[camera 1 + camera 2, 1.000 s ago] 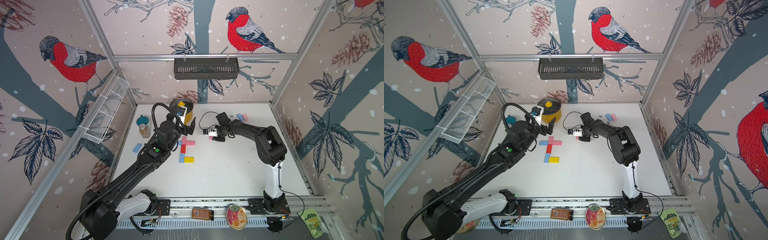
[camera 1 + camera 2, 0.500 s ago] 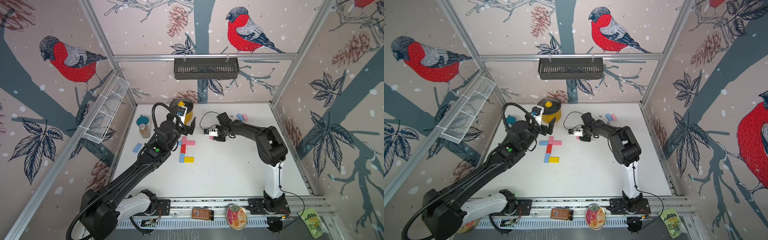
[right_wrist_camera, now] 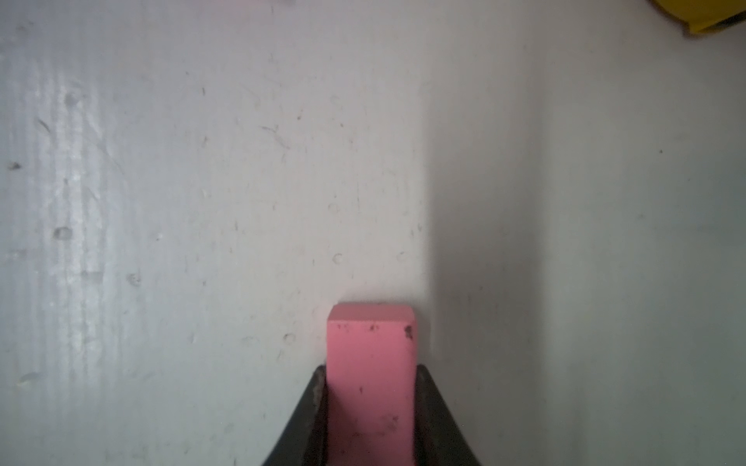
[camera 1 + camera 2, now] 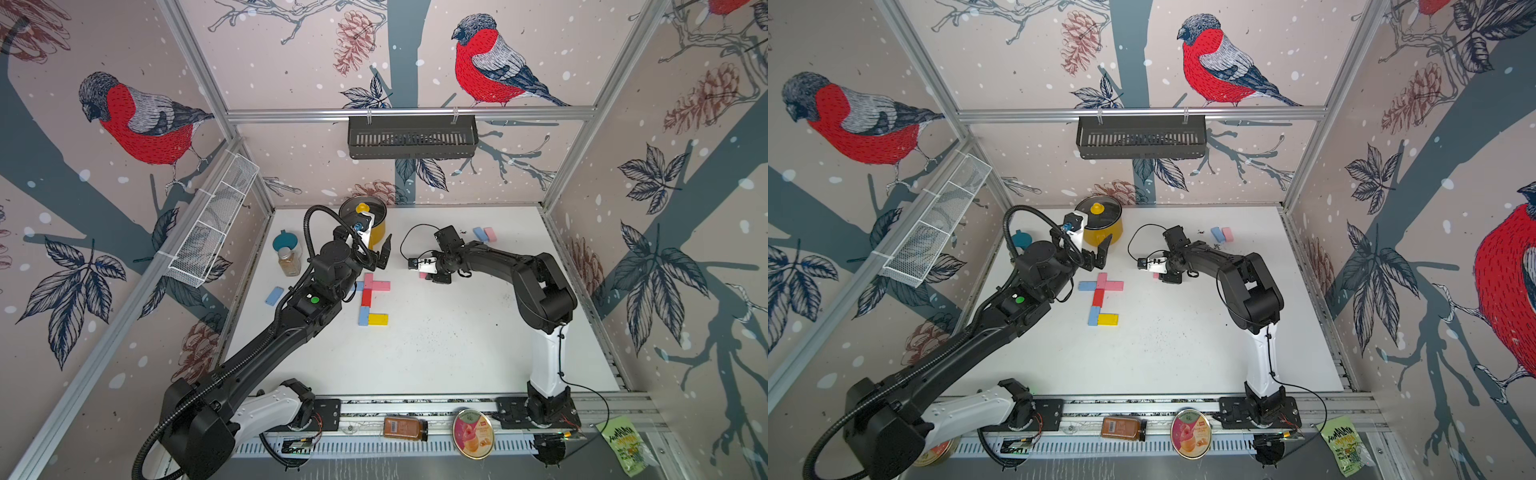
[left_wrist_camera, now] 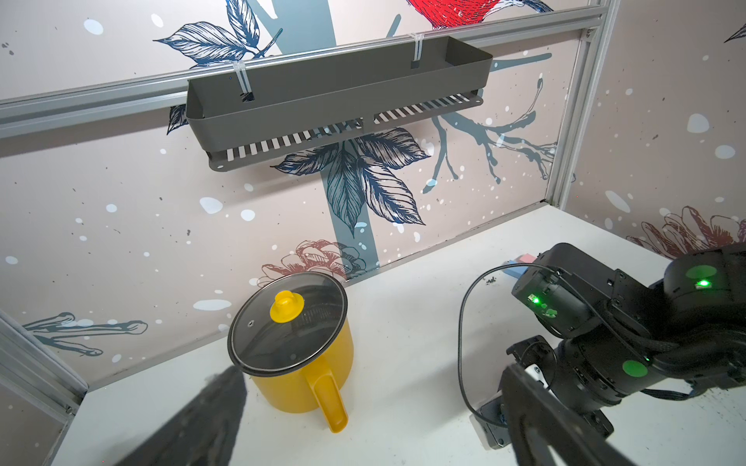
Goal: Assemble the letter t with building blocks
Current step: Assemble the building block at the center of the board.
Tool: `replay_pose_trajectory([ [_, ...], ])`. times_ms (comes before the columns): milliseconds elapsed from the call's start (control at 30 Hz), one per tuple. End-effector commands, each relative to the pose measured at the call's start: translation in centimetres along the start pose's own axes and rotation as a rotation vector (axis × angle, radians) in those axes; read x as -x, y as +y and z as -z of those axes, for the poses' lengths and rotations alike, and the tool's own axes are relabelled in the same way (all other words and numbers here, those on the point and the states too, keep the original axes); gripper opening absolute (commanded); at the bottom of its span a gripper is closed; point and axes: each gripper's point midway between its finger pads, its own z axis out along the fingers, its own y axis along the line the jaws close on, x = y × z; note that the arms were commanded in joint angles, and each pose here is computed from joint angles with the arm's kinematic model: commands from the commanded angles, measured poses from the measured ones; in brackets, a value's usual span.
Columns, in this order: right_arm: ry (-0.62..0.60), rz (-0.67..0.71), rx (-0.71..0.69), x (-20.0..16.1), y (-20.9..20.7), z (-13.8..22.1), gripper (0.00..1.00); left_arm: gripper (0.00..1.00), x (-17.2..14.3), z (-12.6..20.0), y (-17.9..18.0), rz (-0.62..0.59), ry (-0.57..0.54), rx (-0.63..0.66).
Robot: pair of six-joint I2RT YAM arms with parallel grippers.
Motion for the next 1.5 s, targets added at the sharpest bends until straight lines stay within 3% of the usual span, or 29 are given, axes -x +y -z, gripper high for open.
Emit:
replay_pose_trajectory([
  [0, 0.102, -0.015, 0.056, -2.3, 1.8, -0.2, 0.30, 0.98, 0.7, 0.1, -0.1, -0.011, -0.021, -0.007],
  [600, 0.117, -0.032, 0.058, -2.9, 2.1, -0.4, 0.34, 0.98, 0.6, 0.0, -0.1, -0.010, -0.018, -0.009],
  [1067, 0.109, -0.041, 0.036, -2.4, 1.7, 0.1, 0.57, 0.98, 0.6, -0.1, -0.1, -0.011, -0.013, -0.006],
  [1233, 0.037, -0.062, 0.003, -0.5, 0.6, 1.5, 0.62, 0.98, 0.6, -0.1, -0.1, -0.011, -0.012, -0.007],
  [1467, -0.127, -0.077, -0.044, 4.0, -1.2, 6.1, 0.67, 0.98, 0.6, -0.2, 0.0, -0.011, -0.010, -0.003],
])
